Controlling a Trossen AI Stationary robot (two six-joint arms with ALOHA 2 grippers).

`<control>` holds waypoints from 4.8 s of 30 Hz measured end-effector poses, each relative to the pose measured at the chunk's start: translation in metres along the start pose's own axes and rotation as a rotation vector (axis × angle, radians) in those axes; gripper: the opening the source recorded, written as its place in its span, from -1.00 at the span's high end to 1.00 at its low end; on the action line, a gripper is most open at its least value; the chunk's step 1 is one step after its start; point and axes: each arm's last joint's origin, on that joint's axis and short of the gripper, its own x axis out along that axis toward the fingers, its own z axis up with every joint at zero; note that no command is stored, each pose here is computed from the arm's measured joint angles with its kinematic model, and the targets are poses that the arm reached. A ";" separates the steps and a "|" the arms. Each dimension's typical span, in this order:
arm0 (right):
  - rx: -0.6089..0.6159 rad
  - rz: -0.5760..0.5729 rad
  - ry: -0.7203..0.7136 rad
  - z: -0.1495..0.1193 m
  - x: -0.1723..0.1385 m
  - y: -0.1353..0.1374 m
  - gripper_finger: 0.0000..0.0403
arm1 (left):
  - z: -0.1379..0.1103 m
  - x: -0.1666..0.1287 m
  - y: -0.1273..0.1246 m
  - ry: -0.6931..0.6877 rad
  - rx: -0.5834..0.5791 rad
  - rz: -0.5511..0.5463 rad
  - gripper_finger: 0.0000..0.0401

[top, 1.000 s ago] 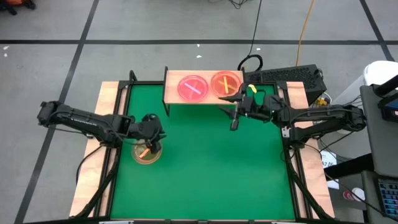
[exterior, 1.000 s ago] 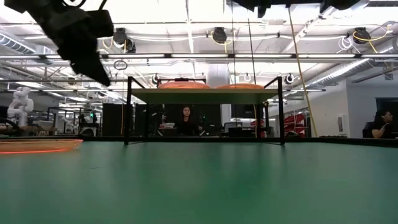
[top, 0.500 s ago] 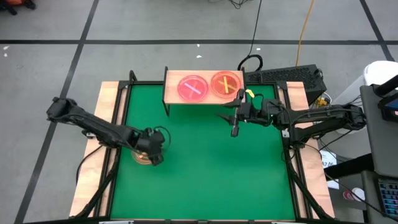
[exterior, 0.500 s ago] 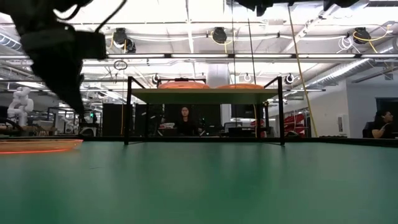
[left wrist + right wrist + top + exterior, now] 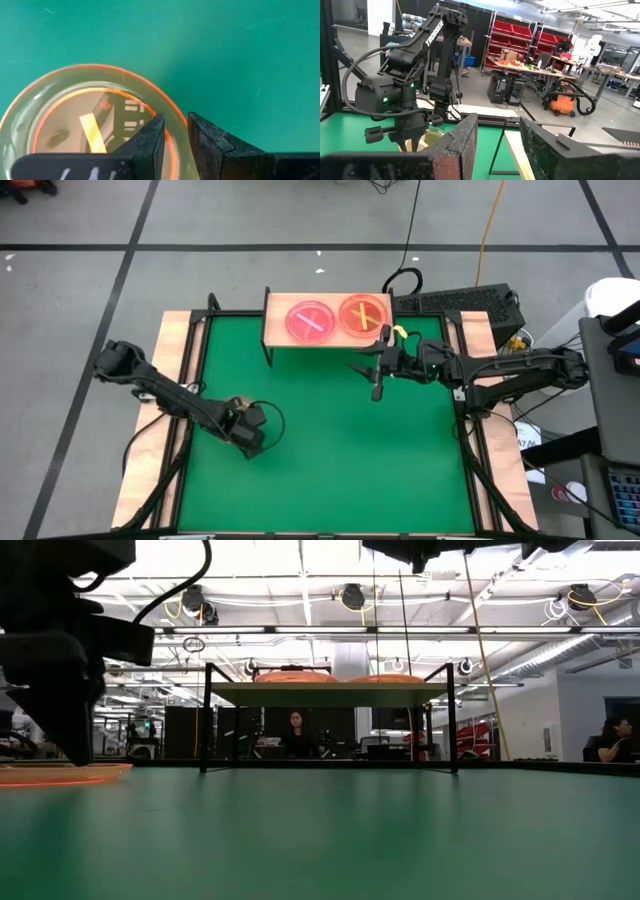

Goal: Place and stack plates onto a shelf
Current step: Stack the orange plate on top of the pink plate on the shelf

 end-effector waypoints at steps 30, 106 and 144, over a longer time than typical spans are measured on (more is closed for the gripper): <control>0.026 0.015 -0.027 -0.027 -0.008 0.009 0.34 | -0.002 0.017 -0.009 0.074 -0.008 0.007 0.92; 0.211 0.055 -0.181 -0.056 -0.082 0.019 0.34 | 0.235 -0.088 0.087 -0.550 0.404 0.313 0.98; 0.243 0.061 -0.179 -0.056 -0.082 0.019 0.34 | 0.239 -0.091 0.086 -0.594 0.396 0.310 0.98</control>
